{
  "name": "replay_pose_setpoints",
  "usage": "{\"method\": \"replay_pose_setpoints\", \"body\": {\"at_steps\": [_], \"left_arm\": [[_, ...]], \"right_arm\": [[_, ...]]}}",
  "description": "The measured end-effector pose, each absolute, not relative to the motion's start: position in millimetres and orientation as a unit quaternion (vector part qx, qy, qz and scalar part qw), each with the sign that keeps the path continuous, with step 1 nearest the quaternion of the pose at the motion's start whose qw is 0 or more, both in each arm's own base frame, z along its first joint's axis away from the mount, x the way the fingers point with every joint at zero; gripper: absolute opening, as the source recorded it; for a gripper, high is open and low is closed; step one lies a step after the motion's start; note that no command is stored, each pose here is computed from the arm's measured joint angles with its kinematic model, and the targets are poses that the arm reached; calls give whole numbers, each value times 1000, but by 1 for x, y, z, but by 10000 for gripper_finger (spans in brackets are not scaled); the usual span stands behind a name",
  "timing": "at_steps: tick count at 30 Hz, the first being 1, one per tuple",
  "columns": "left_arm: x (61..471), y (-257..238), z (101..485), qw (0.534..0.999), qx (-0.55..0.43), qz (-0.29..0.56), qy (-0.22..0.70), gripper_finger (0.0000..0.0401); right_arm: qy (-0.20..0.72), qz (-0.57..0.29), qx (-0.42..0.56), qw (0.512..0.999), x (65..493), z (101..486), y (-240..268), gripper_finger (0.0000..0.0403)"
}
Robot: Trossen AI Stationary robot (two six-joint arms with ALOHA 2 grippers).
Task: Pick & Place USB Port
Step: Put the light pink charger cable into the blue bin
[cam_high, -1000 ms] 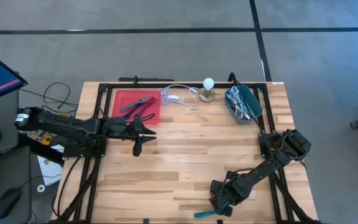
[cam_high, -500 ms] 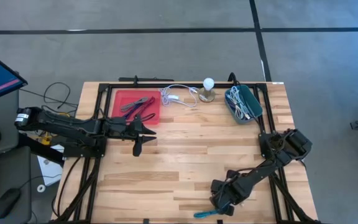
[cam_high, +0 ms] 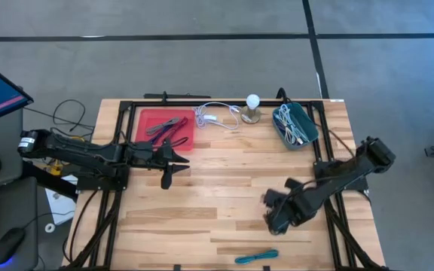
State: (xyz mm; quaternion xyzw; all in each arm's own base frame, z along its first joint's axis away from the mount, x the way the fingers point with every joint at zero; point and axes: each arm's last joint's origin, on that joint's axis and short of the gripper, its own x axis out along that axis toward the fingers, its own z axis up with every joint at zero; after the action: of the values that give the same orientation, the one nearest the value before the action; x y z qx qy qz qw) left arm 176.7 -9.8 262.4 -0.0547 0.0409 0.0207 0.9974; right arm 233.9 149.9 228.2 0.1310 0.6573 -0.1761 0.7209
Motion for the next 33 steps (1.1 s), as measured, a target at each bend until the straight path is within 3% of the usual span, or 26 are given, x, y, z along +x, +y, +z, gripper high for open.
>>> {"method": "replay_pose_setpoints", "body": {"at_steps": [19, 33], "left_arm": [[177, -10, 262, 997, -55, 21, 41, 95], [177, -10, 262, 997, -55, 21, 41, 95]], "right_arm": [[554, -335, 100, 756, 211, 296, 18, 1], [536, -449, 118, 705, 202, 300, -81, 1]]}}
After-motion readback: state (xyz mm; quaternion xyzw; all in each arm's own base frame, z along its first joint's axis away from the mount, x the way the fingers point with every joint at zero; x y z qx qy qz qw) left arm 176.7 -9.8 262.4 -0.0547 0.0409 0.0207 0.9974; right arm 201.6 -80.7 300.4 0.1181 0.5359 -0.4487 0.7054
